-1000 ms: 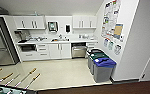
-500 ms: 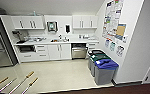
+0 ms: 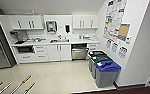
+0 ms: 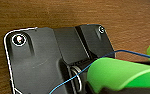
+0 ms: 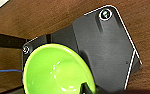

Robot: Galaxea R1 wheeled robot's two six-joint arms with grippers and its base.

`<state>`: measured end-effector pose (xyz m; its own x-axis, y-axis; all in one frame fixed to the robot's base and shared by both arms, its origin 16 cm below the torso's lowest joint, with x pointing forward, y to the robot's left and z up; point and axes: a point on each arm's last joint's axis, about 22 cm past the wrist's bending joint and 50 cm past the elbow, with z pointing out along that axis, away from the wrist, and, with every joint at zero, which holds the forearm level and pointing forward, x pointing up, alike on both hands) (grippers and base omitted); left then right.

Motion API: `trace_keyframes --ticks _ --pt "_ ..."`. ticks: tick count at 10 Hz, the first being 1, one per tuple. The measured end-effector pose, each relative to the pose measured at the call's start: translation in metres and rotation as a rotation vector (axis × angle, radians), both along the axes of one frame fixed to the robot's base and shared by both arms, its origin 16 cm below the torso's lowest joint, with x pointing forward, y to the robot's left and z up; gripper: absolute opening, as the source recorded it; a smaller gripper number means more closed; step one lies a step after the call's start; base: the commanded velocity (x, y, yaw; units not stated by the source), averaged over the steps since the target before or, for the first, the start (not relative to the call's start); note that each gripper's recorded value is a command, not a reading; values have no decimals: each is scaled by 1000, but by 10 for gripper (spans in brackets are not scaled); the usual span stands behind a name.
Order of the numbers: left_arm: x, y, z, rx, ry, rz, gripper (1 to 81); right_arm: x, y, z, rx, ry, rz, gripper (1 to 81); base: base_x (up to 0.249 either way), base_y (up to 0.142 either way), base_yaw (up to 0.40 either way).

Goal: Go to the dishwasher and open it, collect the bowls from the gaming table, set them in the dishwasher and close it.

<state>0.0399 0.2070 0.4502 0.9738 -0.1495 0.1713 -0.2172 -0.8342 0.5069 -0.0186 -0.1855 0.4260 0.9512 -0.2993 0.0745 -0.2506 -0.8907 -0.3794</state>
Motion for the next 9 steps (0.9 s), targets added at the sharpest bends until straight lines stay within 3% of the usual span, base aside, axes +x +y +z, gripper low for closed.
trace_keyframes --ticks 2,4,9 --pt "10 -1 1 -2 -11 0 10 10 1 1 1 -10 -1 10 166 0 0" --pt "-7 -2 0 -2 7 -1 10 -2 1 0 0 2 1 10 164 0 0" --pt "3 -1 0 0 -2 0 10 5 3 0 3 -3 1 10 164 0 0"
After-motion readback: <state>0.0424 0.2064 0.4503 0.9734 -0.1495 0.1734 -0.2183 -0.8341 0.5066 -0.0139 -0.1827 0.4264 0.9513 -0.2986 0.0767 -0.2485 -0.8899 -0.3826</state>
